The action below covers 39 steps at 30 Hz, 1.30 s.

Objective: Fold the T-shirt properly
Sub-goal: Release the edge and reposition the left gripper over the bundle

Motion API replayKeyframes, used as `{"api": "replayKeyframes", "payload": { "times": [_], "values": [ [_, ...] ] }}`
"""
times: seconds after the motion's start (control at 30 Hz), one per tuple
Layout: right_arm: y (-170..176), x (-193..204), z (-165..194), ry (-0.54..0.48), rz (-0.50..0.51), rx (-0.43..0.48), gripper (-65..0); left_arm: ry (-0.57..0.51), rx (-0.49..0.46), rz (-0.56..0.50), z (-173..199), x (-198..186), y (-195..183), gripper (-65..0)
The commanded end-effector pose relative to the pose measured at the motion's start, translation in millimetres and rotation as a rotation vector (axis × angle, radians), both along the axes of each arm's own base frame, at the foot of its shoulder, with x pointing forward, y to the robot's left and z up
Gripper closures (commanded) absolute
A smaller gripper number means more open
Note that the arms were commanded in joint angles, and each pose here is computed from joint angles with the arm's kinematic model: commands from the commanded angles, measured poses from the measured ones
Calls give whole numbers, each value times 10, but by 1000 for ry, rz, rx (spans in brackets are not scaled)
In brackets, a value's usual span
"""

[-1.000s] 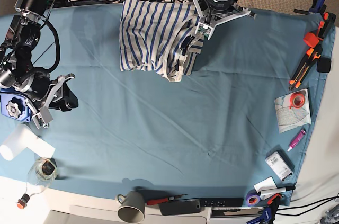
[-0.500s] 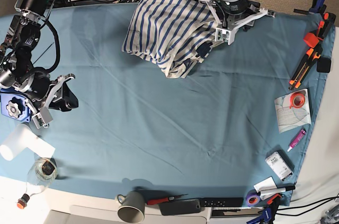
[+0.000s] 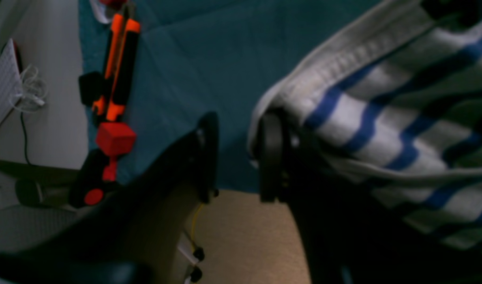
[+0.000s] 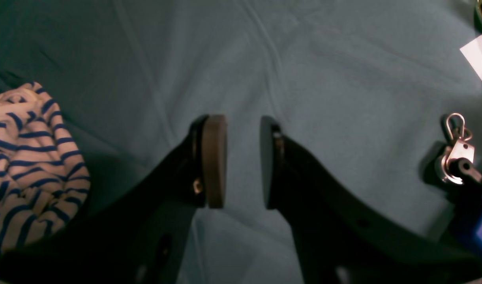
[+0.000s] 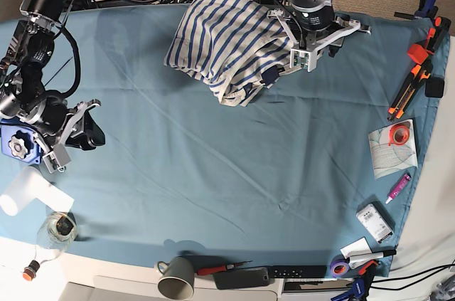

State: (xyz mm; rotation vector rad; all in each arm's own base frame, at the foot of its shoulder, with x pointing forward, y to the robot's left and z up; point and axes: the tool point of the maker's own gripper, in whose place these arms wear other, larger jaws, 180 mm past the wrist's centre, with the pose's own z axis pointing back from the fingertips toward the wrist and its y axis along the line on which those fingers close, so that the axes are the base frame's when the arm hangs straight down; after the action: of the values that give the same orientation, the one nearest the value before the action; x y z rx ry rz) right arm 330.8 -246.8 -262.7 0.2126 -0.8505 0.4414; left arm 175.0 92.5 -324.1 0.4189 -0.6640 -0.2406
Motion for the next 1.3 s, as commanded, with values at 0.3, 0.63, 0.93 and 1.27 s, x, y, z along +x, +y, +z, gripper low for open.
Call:
{"api": "replayKeyframes", "payload": {
  "times": [0.3,0.63,0.93,1.27],
  "values": [
    [-19,69,174,-58,5,-3,-154,-28,-10,-5,63,13,-54,-207],
    [-18,69,174,-59,5,-3,-154,6,-88,-79,-9,1,-243,-241],
    [-18,71,177,-60,5,-2,-154,-163,20,1,270,225,-11,-241],
    [-18,70,176,-60,5,-2,-154,24,-141,-96,-9,93,-334,-241]
  ]
}}
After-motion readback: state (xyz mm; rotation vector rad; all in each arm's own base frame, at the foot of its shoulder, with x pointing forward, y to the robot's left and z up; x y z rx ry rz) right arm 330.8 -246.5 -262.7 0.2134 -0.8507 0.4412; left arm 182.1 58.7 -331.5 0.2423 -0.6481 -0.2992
